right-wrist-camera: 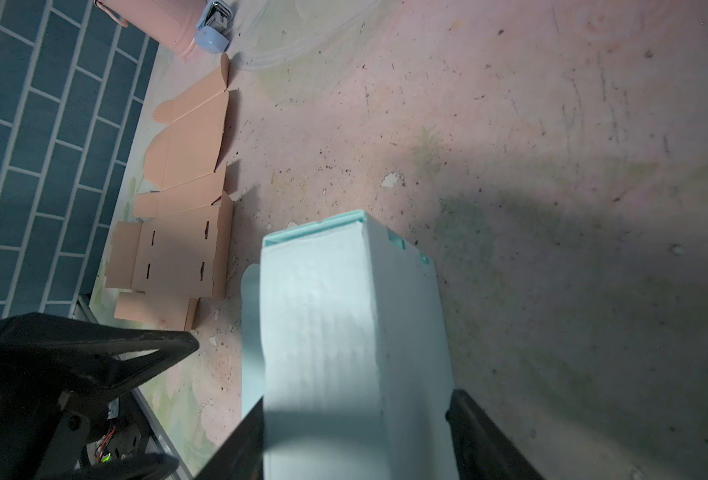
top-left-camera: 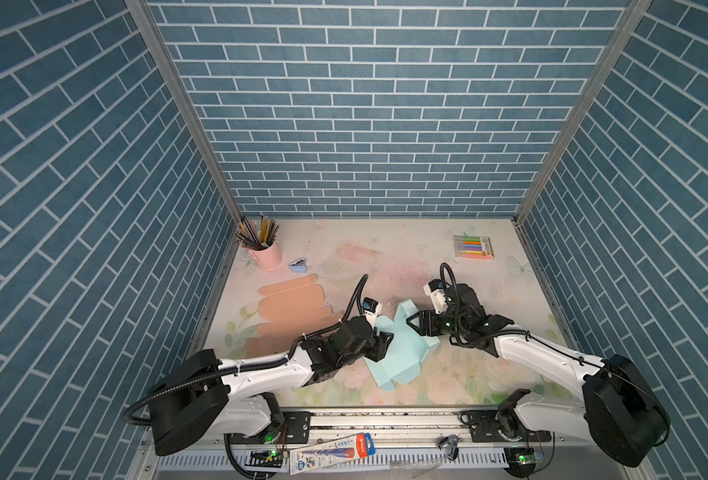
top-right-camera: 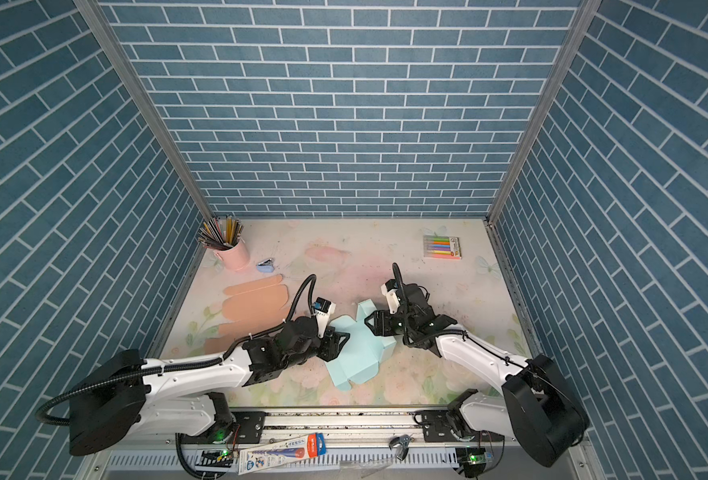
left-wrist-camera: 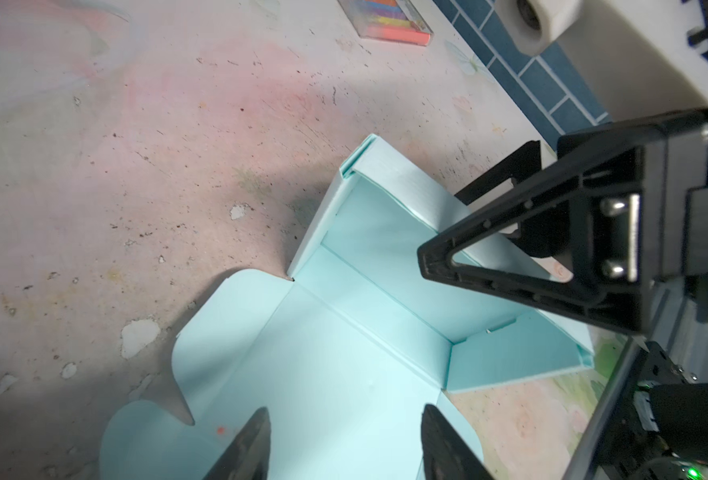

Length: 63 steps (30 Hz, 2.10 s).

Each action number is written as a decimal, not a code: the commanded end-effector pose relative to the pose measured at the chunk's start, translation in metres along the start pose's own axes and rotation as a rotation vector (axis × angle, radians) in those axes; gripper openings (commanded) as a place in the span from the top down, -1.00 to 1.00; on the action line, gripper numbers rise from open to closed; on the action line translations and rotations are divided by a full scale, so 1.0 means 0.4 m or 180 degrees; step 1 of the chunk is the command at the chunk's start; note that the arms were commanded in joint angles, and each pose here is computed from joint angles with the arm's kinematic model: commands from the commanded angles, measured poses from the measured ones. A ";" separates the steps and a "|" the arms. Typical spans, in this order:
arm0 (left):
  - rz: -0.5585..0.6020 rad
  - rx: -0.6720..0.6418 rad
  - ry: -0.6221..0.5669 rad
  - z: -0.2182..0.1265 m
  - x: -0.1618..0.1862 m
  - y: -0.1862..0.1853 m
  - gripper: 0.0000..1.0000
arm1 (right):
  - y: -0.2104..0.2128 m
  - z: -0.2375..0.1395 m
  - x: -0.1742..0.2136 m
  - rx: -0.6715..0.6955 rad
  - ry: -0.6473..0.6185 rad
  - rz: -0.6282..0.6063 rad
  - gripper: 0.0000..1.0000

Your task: Fold the paper box

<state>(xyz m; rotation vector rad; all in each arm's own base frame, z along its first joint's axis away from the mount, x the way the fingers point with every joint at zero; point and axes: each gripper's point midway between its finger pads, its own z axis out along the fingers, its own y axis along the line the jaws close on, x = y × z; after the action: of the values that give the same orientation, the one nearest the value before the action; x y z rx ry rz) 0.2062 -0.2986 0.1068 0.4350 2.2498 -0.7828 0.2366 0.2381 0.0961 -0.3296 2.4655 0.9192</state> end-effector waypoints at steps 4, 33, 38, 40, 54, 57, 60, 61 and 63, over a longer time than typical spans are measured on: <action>-0.0287 -0.0066 0.0254 -0.020 0.015 0.020 -0.73 | -0.011 -0.013 0.007 -0.0055 -0.0041 0.0130 -0.29; -0.0959 0.0249 0.0382 -0.021 0.041 0.071 -0.76 | -0.096 -0.041 0.054 -0.0283 -0.0196 0.0609 -0.20; -0.1118 0.0375 0.0365 -0.020 0.041 0.072 -0.76 | -0.111 -0.048 0.059 -0.0303 -0.0242 0.0669 -0.20; -0.1137 0.0376 0.0383 -0.015 0.043 0.071 -0.76 | -0.116 -0.051 0.059 -0.0317 -0.0254 0.0692 -0.19; -0.1366 0.0627 0.0513 0.041 0.074 0.031 -0.63 | -0.123 -0.054 0.070 -0.0371 -0.0255 0.0725 -0.18; -0.1378 0.0656 0.0516 0.051 0.073 0.021 -0.50 | -0.124 -0.055 0.072 -0.0370 -0.0261 0.0726 -0.18; -0.1388 0.0669 0.0514 0.057 0.071 0.015 -0.29 | -0.127 -0.056 0.075 -0.0362 -0.0263 0.0730 -0.18; -0.1392 0.0657 0.0520 0.058 0.072 0.016 -0.22 | -0.129 -0.056 0.076 -0.0361 -0.0260 0.0736 -0.18; -0.1413 0.0634 0.0511 0.059 0.074 0.020 -0.05 | -0.128 -0.056 0.075 -0.0364 -0.0257 0.0733 -0.18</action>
<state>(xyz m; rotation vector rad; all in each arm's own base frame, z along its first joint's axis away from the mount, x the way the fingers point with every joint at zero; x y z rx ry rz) 0.1974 -0.3008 0.0622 0.0996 2.4981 -1.2232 0.2367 0.1890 0.0877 -0.0673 2.3325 1.1614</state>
